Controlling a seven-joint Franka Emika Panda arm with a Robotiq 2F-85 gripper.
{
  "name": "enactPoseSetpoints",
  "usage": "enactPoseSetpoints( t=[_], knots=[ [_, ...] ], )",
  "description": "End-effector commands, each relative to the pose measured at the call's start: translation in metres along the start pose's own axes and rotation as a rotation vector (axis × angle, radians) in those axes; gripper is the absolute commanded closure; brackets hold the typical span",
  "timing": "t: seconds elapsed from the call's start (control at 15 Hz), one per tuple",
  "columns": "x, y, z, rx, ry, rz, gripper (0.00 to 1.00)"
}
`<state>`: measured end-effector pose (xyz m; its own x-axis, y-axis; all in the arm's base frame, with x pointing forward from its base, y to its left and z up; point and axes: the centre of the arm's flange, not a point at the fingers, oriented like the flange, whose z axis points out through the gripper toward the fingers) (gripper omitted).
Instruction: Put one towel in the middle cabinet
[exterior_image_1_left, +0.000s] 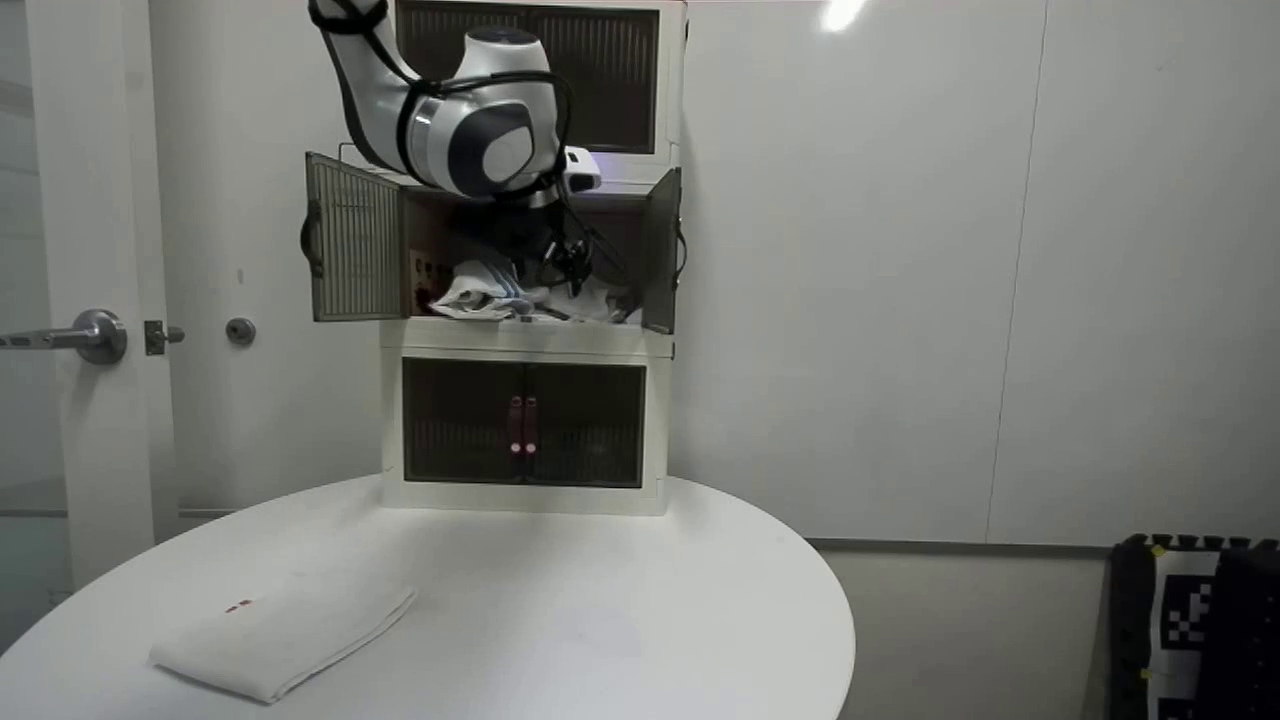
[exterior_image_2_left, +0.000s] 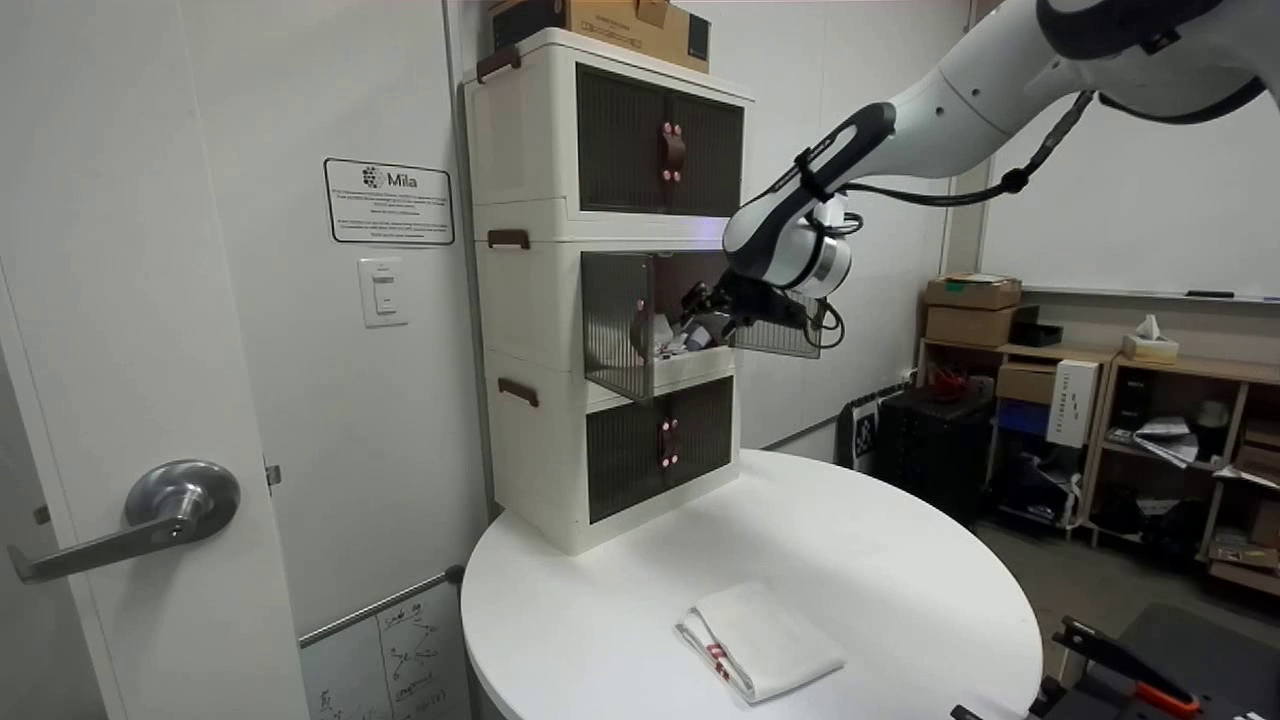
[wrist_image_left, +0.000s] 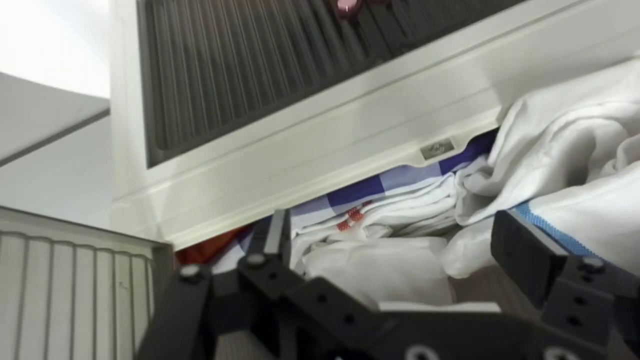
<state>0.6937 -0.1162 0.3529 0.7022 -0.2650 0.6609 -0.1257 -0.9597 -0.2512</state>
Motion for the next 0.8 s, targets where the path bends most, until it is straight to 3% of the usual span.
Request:
enactPoseSetpoints(
  t=[0.0,0.2,0.53,0.73],
  knots=[
    [-0.02,-0.009,-0.06,0.04,-0.197,-0.012,0.0],
    [-0.029,-0.026,-0.091,-0.017,-0.369,-0.02,0.0],
    [-0.045,-0.037,-0.148,-0.166,-0.465,-0.152,0.0],
    [-0.063,-0.041,-0.169,-0.182,-0.481,-0.219,0.0]
  ],
)
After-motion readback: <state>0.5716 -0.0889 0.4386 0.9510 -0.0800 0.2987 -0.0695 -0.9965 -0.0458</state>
